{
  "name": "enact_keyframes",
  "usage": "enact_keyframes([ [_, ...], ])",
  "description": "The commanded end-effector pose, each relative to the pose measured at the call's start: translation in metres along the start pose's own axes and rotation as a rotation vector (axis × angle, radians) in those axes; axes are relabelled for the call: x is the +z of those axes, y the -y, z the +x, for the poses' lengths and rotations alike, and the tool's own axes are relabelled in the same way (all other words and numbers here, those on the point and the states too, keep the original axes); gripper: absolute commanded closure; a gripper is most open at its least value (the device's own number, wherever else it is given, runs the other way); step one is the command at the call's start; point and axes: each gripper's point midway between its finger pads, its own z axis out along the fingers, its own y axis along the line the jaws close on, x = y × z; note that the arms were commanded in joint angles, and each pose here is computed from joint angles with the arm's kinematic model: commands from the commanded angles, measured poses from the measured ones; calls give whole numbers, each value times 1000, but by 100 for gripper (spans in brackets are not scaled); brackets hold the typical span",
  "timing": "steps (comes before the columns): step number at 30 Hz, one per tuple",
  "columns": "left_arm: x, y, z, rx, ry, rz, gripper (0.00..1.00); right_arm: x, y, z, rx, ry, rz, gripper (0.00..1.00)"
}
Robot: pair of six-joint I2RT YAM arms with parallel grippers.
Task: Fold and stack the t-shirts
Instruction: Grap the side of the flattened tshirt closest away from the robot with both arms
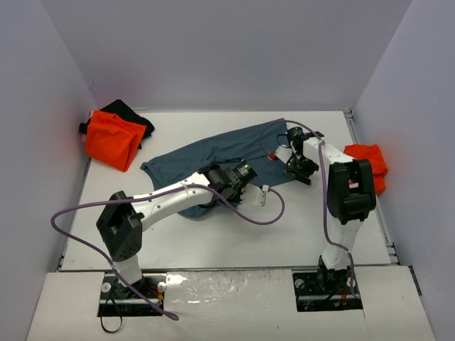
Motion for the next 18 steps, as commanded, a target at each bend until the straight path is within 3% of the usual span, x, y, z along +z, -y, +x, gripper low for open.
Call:
enact_keyframes([
  [1,-18,-22,2,-49,20,-60,100,12,-2,-11,-76,-27,-20,41],
  [18,-24,-28,11,-71,10,-74,100,27,-4,-39,-102,7,-13,47],
])
